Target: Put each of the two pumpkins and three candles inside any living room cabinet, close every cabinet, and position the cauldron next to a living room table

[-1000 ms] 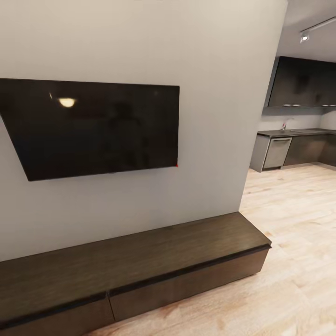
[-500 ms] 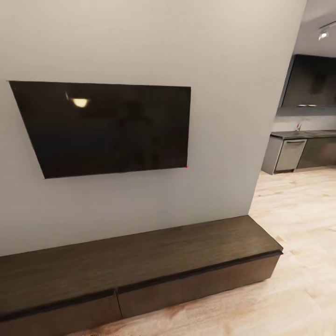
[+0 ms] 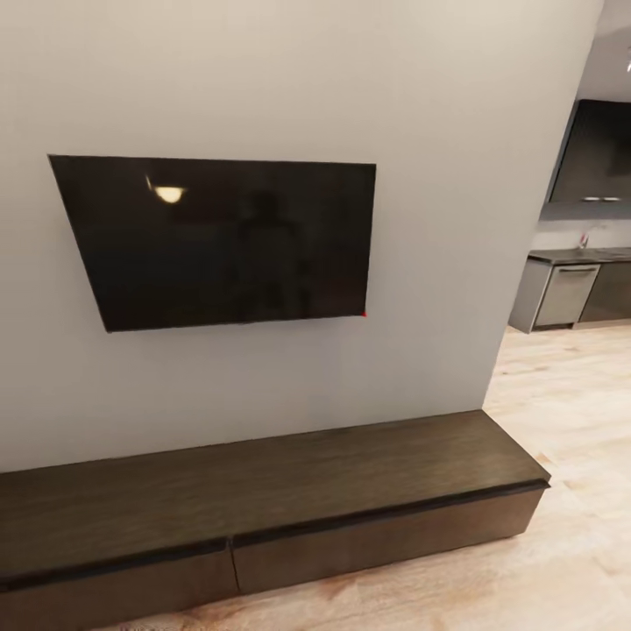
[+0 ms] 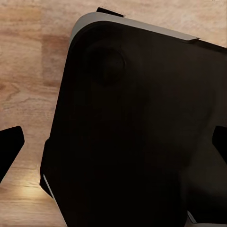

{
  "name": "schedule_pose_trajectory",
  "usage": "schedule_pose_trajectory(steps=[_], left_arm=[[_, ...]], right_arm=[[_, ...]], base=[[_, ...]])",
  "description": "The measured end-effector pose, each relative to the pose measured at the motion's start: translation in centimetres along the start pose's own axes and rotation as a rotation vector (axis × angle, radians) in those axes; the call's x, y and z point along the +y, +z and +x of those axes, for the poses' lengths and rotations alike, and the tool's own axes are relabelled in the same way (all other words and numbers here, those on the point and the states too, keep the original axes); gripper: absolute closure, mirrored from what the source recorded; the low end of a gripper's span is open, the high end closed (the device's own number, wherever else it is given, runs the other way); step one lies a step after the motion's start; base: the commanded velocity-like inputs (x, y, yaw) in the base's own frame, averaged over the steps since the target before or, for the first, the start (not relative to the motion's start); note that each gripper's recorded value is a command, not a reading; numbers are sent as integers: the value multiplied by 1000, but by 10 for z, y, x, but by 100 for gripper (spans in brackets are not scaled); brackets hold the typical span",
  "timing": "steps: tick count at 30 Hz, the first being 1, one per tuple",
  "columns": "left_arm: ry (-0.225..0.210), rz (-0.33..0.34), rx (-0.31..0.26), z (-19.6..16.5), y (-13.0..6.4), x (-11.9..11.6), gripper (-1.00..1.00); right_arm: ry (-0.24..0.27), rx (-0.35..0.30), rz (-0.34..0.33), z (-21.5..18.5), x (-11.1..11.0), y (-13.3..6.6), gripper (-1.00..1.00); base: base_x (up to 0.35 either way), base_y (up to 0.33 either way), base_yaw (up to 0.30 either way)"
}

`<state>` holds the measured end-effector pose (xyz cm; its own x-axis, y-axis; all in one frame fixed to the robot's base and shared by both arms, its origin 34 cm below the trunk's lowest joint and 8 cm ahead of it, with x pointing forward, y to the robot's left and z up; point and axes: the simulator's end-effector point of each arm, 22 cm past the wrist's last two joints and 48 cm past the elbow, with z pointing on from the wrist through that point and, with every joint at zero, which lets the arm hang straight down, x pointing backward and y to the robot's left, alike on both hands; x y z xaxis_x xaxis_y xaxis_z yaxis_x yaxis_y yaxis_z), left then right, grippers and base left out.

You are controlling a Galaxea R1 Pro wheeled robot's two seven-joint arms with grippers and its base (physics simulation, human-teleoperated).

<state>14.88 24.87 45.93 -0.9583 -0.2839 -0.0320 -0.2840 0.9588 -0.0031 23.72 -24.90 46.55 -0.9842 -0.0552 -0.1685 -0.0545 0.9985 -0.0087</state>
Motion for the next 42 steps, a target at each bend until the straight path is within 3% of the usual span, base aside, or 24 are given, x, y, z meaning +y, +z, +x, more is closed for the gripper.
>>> schedule_pose_trajectory(steps=[20, 38, 42], left_arm=[[0, 0, -2, -1, 0, 0, -100], [0, 4, -11, -3, 0, -2, -100], [3, -5, -28, -13, 0, 12, -100]], right_arm=[[0, -3, 0, -1, 0, 0, -100], [6, -2, 8, 0, -6, 0, -100], [-7, -18, 2, -7, -3, 0, -100]], base=[[0, 0, 265], [78, -69, 19], [0, 0, 0]])
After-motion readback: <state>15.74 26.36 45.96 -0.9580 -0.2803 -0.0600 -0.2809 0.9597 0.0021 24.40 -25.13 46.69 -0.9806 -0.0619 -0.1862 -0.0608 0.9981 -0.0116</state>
